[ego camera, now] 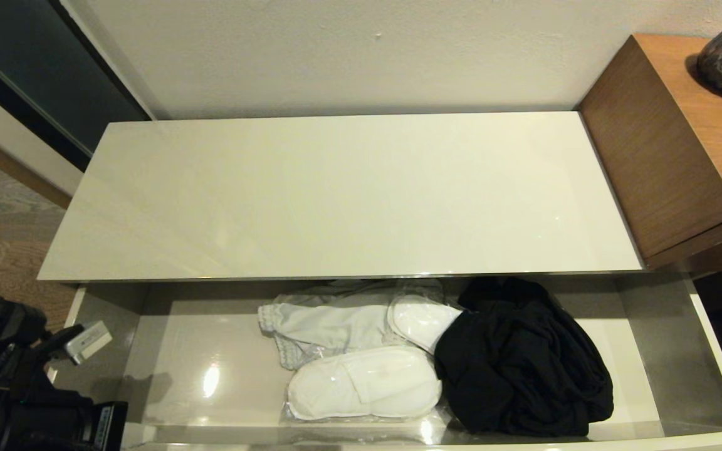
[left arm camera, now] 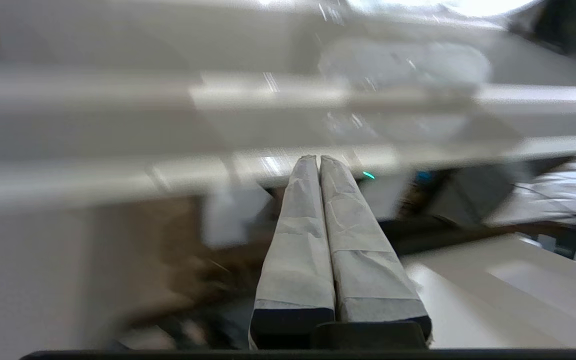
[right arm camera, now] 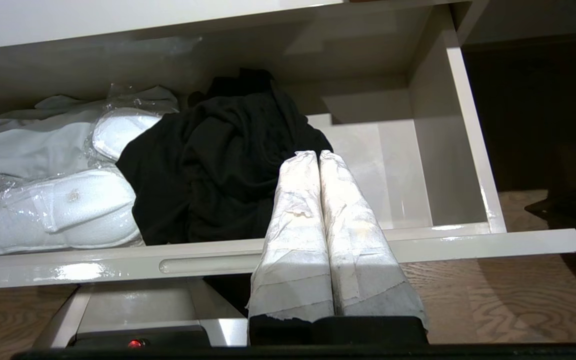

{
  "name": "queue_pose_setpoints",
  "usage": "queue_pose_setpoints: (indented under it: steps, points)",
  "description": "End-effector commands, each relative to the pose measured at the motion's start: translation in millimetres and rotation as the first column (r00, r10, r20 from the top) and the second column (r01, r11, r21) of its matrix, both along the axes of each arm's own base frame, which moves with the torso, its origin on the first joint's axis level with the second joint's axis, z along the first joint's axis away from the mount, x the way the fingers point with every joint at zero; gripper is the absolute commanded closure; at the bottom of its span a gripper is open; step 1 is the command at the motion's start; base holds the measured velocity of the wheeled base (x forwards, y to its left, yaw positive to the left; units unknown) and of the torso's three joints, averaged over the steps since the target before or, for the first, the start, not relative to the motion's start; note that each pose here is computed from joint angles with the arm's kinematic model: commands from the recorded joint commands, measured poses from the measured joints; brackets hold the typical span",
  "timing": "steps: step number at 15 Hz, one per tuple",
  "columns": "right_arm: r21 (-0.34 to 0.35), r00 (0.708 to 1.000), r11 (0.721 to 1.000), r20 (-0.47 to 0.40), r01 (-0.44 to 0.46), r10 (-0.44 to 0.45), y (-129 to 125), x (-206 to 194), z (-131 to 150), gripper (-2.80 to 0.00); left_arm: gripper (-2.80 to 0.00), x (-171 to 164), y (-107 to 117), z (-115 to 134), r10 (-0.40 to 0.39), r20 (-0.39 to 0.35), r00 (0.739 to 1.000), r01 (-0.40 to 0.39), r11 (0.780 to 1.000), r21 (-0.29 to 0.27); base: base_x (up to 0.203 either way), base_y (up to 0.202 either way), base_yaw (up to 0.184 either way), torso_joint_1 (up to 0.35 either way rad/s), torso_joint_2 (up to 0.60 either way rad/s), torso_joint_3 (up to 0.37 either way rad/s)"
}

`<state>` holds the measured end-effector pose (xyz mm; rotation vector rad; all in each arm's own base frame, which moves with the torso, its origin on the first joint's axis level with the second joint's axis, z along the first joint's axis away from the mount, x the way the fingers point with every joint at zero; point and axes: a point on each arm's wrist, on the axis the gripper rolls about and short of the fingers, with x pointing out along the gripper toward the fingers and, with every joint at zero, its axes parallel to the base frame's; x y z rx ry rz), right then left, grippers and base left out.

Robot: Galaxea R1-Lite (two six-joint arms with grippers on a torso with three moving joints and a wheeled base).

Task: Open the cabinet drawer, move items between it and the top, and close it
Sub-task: Take out the disposable slippers from the drawer

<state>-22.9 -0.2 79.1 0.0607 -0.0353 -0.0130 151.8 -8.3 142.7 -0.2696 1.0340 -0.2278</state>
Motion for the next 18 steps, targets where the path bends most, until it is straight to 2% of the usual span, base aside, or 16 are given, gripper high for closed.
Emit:
queue_pose_setpoints:
  steps: [1,4,6,7,9,11,13,15,16,17,18]
  points:
    - [-0.001,1.0,1.0,-0.003,0.001,-0.001,0,0,0,0.0,-2.8,17,7,-6,-0.032,-0.013,0.999,0.032,0.999,0.032,0.0,0.0,0.0,0.0,0.0,0.0]
    - [0.0,1.0,1.0,-0.002,0.001,-0.001,0,0,0,0.0,-2.8,23,7,-2,-0.046,-0.021,0.999,0.047,0.998,0.039,0.0,0.0,0.0,0.0,0.0,0.0]
    - [-0.001,1.0,1.0,-0.001,0.001,-0.001,0,0,0,0.0,-2.8,34,6,22,-0.101,0.083,0.991,0.09,0.988,0.123,0.0,0.0,0.0,0.0,0.0,0.0]
    - [-0.001,1.0,1.0,-0.001,0.001,-0.001,0,0,0,0.0,-2.8,38,6,31,-0.117,0.106,0.988,0.097,0.98,0.171,0.0,0.0,0.0,0.0,0.0,0.0]
    - [-0.001,1.0,1.0,-0.001,0.001,-0.001,0,0,0,0.0,-2.8,42,5,32,-0.144,0.081,0.986,0.125,0.971,0.202,0.0,0.0,0.0,0.0,0.0,0.0]
    - [-0.001,1.0,1.0,-0.001,0.001,-0.001,0,0,0,0.0,-2.8,63,3,56,-0.203,0.122,0.972,0.171,0.958,0.231,0.0,0.0,0.0,0.0,0.0,0.0]
    - [-0.001,1.0,1.0,-0.001,0.001,-0.001,0,0,0,0.0,-2.8,105,-14,71,-0.309,0.141,0.941,0.285,0.944,0.169,0.0,0.0,0.0,0.0,0.0,0.0]
    - [-0.001,1.0,1.0,-0.003,0.0,0.0,0,0,0,0.0,-2.8,130,-39,79,-0.407,0.139,0.903,0.405,0.913,0.042,0.0,0.0,0.0,0.0,0.0,0.0]
    - [-0.001,1.0,1.0,-0.003,0.0,0.0,0,0,0,0.0,-2.8,133,-50,77,-0.444,0.113,0.889,0.449,0.893,-0.032,0.0,0.0,0.0,0.0,0.0,0.0]
    - [-0.001,1.0,1.0,-0.003,0.0,0.0,0,0,0,0.0,-2.8,135,-57,73,-0.459,0.095,0.883,0.466,0.883,-0.062,0.0,0.0,0.0,0.0,0.0,0.0]
    - [-0.001,1.0,1.0,-0.003,0.0,0.0,0,0,0,0.0,-2.8,141,-70,58,-0.492,0.046,0.869,0.494,0.863,-0.104,0.0,0.0,0.0,0.0,0.0,0.0]
